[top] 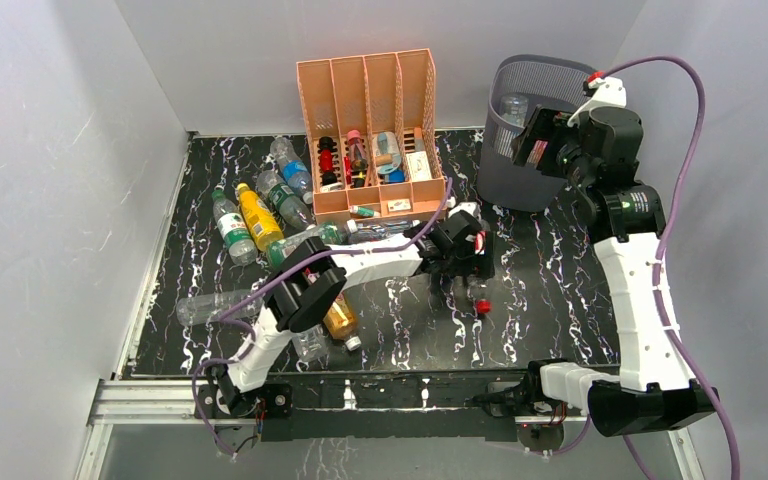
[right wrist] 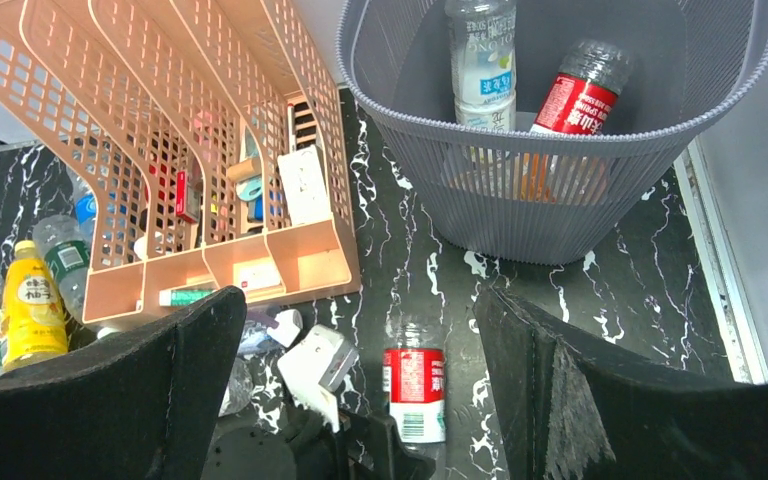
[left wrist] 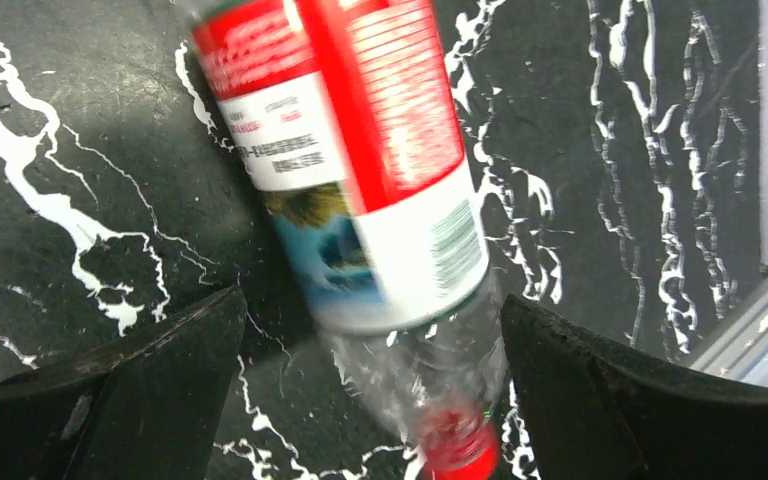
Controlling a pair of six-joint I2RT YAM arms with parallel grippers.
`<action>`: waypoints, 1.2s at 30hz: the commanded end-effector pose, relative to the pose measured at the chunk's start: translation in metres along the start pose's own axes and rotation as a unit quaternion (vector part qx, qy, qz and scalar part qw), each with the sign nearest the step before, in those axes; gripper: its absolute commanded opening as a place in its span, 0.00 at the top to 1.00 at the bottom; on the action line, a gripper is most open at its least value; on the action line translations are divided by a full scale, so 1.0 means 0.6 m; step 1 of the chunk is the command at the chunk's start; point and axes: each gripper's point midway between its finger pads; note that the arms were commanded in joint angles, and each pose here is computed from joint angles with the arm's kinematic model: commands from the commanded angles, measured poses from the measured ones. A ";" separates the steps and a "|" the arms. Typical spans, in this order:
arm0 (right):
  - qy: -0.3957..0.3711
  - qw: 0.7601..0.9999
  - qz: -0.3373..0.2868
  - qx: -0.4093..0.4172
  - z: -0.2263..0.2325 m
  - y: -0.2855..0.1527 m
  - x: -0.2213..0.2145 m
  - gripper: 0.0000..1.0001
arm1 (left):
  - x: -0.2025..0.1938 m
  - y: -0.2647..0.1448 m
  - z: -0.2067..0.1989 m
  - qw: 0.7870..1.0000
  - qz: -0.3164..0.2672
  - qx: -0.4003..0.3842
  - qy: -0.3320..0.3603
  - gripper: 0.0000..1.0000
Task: Put the plastic bottles in the bin
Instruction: Pick up the plastic bottle at the center of the board.
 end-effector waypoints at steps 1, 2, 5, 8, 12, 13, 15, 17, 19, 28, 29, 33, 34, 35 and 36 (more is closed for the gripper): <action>-0.011 1.000 -0.020 0.015 0.010 -0.014 0.014 0.02 | -0.049 0.020 0.043 0.997 0.055 0.058 0.021 0.02; -0.011 1.000 -0.018 0.013 0.007 -0.013 0.012 0.02 | -0.051 0.026 0.046 0.996 0.058 0.063 0.025 0.02; -0.013 1.000 -0.016 0.013 0.006 -0.013 0.008 0.02 | -0.058 0.043 0.055 0.994 0.067 0.074 0.035 0.02; -0.013 1.000 -0.016 0.016 0.006 -0.015 0.006 0.02 | -0.061 0.048 0.064 0.993 0.071 0.086 0.043 0.07; -0.012 1.000 -0.007 0.019 0.003 -0.008 -0.008 0.02 | -0.057 0.034 0.067 0.993 0.065 0.089 0.052 0.25; -0.011 1.000 -0.004 0.020 0.003 -0.006 -0.013 0.02 | -0.056 0.028 0.068 0.993 0.063 0.089 0.052 0.29; -0.008 1.000 0.007 0.024 0.002 0.001 -0.025 0.02 | -0.057 0.016 0.071 0.993 0.061 0.090 0.055 0.38; -0.005 0.999 0.015 0.028 0.002 0.006 -0.036 0.02 | -0.059 0.002 0.073 0.993 0.056 0.087 0.055 0.42; 0.000 0.999 0.023 0.036 0.006 0.009 -0.043 0.02 | -0.064 -0.019 0.077 0.994 0.053 0.085 0.055 0.43; 0.030 0.993 0.074 0.086 0.031 0.032 -0.089 0.02 | -0.067 -0.132 0.089 0.996 0.008 0.069 0.050 0.44; 0.037 0.991 0.087 0.094 0.034 0.038 -0.100 0.02 | -0.065 -0.147 0.090 0.997 0.000 0.067 0.047 0.44; 0.074 0.975 0.154 0.143 0.057 0.059 -0.161 0.02 | -0.065 -0.235 0.097 0.996 -0.051 0.042 0.053 0.44; 0.082 0.968 0.175 0.158 0.070 0.061 -0.181 0.02 | -0.060 -0.268 0.098 0.995 -0.074 0.030 0.058 0.43; 0.087 0.962 0.190 0.175 0.083 0.062 -0.197 0.02 | -0.055 -0.291 0.096 0.994 -0.092 0.021 0.064 0.43; 0.097 0.954 0.206 0.194 0.097 0.060 -0.215 0.02 | -0.056 -0.307 0.097 0.992 -0.104 0.013 0.073 0.43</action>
Point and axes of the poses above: each gripper's point midway between its finger pads, its own y axis out along the fingers, its own z axis along the line the jaws close on, x = y × z, and after that the axes turned 13 degrees about y, right-handed
